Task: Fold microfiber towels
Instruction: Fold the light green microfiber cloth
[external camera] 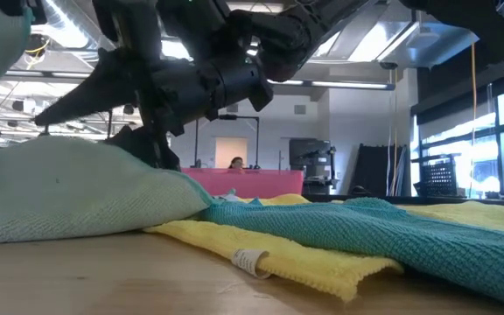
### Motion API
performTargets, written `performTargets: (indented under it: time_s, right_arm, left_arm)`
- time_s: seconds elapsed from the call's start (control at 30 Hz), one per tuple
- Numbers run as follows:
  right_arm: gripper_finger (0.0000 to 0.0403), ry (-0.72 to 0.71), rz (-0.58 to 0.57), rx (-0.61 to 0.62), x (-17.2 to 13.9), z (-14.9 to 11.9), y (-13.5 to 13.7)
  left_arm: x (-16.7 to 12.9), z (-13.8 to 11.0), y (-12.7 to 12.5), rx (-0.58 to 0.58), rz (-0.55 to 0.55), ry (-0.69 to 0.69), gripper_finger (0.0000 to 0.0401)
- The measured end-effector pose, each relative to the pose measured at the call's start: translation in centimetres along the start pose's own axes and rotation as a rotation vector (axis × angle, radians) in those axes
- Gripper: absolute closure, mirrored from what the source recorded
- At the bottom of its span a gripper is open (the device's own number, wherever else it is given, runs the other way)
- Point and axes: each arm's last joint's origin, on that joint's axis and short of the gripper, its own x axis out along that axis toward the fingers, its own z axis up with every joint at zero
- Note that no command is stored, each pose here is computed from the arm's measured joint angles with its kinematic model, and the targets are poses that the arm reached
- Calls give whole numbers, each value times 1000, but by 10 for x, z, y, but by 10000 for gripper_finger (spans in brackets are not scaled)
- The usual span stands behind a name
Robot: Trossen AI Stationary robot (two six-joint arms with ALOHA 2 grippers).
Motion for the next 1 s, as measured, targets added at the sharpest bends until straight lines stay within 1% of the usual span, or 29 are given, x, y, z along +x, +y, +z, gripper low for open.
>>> performTargets:
  time_s: [0.07, 0.2, 0.37, 0.47, 0.57, 0.67, 0.8, 0.9, 1.0]
  right_arm:
    - [201, 13, 36, -4, 1, 0, 3]
    - [205, 11, 96, 79, 1, 1, 8]
    - [232, 3, 100, 124, 0, 3, 6]
    - [251, -24, 81, 176, -2, 7, 3]
    - [257, -54, 40, 214, -4, 11, -3]
    - [254, -83, 0, 223, -5, 12, -6]
    - [258, -81, -25, 192, -4, 10, -7]
    - [289, -61, 10, 160, -3, 9, -3]
    - [353, -14, 119, 132, -4, 10, 4]
  left_arm:
    - [0, 0, 0, 0, 4, -8, 401]
    - [0, 1, 0, 0, 15, -28, 401]
    - [0, 2, 1, -3, 29, -56, 401]
    - [0, 2, 1, -5, 31, -61, 401]
    - [0, 2, 1, -29, 31, -64, 401]
    - [0, 2, 0, -54, 24, -72, 401]
    - [0, 3, 0, -62, 18, -76, 401]
    - [0, 3, 0, -58, 20, -78, 401]
    - [0, 4, 0, -68, 36, -111, 401]
